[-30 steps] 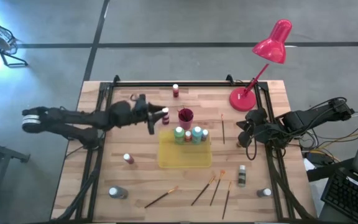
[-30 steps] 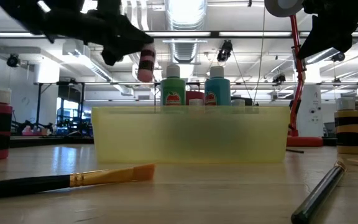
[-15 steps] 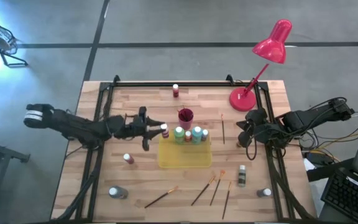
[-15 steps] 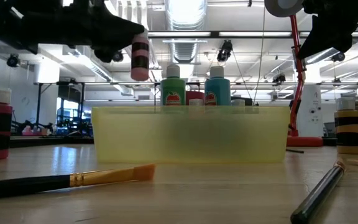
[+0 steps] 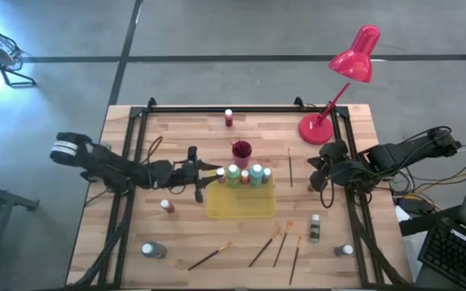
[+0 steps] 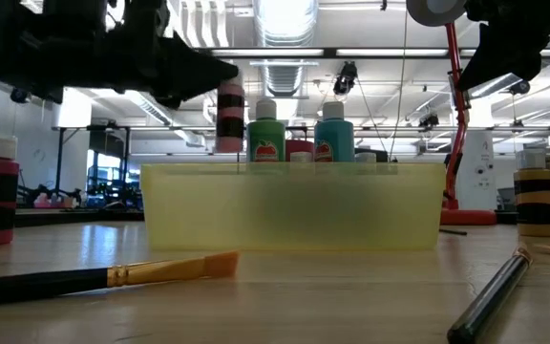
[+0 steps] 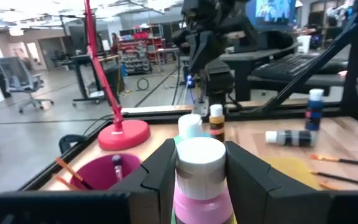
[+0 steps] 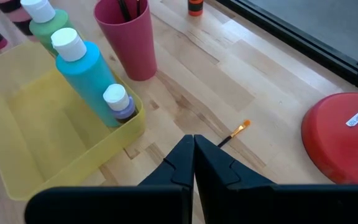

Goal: Pick & Place Paint Supplies
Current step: Put the small pink paint bottle into the yellow bin

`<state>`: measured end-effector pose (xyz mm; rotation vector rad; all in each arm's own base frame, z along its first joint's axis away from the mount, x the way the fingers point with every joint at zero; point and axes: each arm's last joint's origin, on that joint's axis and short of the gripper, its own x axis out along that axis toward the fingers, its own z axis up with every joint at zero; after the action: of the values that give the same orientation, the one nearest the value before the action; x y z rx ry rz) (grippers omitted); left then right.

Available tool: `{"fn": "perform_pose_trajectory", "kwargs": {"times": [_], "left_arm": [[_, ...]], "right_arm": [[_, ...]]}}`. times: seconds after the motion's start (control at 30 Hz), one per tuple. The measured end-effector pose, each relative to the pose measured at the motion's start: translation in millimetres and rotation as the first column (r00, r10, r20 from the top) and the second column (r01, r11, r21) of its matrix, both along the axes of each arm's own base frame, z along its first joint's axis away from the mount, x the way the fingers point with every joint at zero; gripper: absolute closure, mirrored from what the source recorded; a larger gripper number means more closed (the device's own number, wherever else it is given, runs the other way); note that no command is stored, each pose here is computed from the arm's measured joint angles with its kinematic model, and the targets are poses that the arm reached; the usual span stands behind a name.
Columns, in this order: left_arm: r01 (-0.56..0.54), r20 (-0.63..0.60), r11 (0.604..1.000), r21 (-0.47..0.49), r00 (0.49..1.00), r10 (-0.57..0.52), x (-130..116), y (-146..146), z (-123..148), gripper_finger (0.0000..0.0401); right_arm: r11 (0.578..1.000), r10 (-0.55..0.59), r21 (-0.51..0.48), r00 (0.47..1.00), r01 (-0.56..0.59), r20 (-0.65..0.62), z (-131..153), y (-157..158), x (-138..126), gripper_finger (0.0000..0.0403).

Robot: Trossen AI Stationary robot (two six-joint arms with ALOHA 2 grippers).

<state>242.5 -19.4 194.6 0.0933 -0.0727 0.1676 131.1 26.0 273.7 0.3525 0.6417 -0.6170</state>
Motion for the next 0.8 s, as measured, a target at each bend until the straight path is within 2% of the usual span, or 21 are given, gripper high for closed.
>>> {"fn": "perform_pose_trajectory", "kwargs": {"times": [0.4, 0.8], "left_arm": [[-0.082, -0.038, 0.997, -0.005, 0.996, 0.081, 15.4, 0.5, -33.9, 0.0287], [-0.206, -0.076, 0.978, -0.021, 0.976, 0.204, 18.6, 3.6, -45.4, 0.0287]], "right_arm": [[1.0, 0.0, 0.0, 1.0, 0.0, 0.0, 0.0, 0.0, 0.0, 0.0394], [1.0, 0.0, 0.0, 1.0, 0.0, 0.0, 0.0, 0.0, 0.0, 0.0394]]}}
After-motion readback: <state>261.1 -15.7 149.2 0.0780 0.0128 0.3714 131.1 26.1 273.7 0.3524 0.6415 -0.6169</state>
